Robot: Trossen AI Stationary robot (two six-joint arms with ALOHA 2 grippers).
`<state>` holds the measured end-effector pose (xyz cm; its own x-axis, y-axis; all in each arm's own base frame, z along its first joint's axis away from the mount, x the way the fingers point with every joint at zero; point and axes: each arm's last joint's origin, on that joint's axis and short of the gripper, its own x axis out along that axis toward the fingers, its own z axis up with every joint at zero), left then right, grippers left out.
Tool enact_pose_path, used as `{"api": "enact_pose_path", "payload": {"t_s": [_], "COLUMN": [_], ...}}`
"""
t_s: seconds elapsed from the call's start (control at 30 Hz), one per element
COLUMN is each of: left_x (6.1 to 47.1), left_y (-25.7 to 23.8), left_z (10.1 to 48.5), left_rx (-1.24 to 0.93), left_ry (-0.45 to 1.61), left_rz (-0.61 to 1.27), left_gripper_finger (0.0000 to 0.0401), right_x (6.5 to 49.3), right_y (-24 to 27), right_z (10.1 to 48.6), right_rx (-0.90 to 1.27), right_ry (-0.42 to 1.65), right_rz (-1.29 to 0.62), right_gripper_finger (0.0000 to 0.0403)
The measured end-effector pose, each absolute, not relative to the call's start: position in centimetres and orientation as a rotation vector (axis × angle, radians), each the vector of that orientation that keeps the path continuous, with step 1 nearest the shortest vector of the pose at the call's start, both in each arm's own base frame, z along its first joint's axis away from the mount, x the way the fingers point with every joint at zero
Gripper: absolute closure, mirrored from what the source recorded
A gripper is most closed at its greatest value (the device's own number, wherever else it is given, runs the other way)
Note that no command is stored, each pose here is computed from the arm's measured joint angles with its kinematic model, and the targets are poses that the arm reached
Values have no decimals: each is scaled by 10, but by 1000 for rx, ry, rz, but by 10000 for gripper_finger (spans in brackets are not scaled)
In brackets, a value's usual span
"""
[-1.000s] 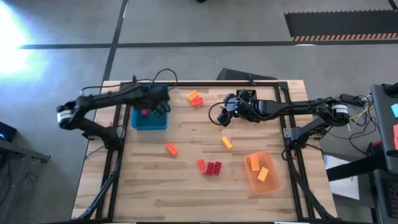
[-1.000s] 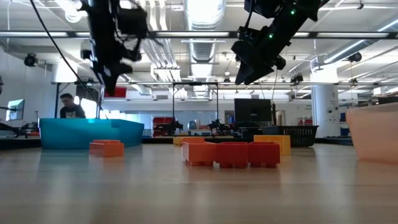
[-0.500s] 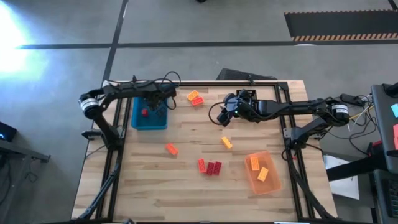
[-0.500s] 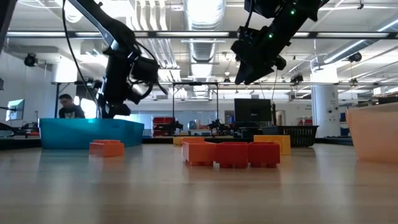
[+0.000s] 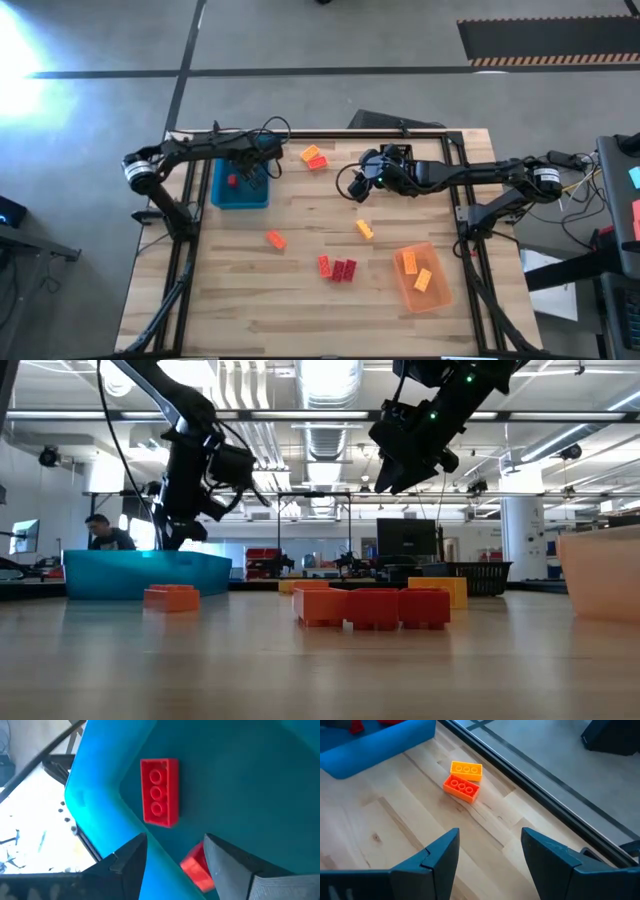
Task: Sort & place blocks by color
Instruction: Put the orange game piece into the black bin
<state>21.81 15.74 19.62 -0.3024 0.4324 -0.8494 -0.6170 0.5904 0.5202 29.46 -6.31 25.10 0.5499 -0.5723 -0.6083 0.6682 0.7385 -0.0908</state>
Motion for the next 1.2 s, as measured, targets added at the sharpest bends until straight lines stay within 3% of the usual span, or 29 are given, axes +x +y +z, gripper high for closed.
{"api": "enact_pose_path", "payload": {"t_s": [0.3, 0.57, 0.9, 1.2], "left_x": [225, 233, 233, 224], "left_y": [96, 28, -21, -21], "left_z": [242, 267, 259, 256], "left_rx": [-144, -107, -157, -151], "left_ry": [1263, 882, 524, 438], "left_rz": [1001, 749, 497, 475], "left_gripper_finger": [219, 219, 219, 218], "right_x": [295, 299, 307, 336], "right_y": [-61, -57, -54, -95], "right_z": [251, 252, 254, 232], "right_rx": [188, 194, 85, -43], "right_ry": [643, 635, 634, 603], "right_rz": [-738, -665, -456, -307], "right_gripper_finger": [200, 200, 222, 201]}}
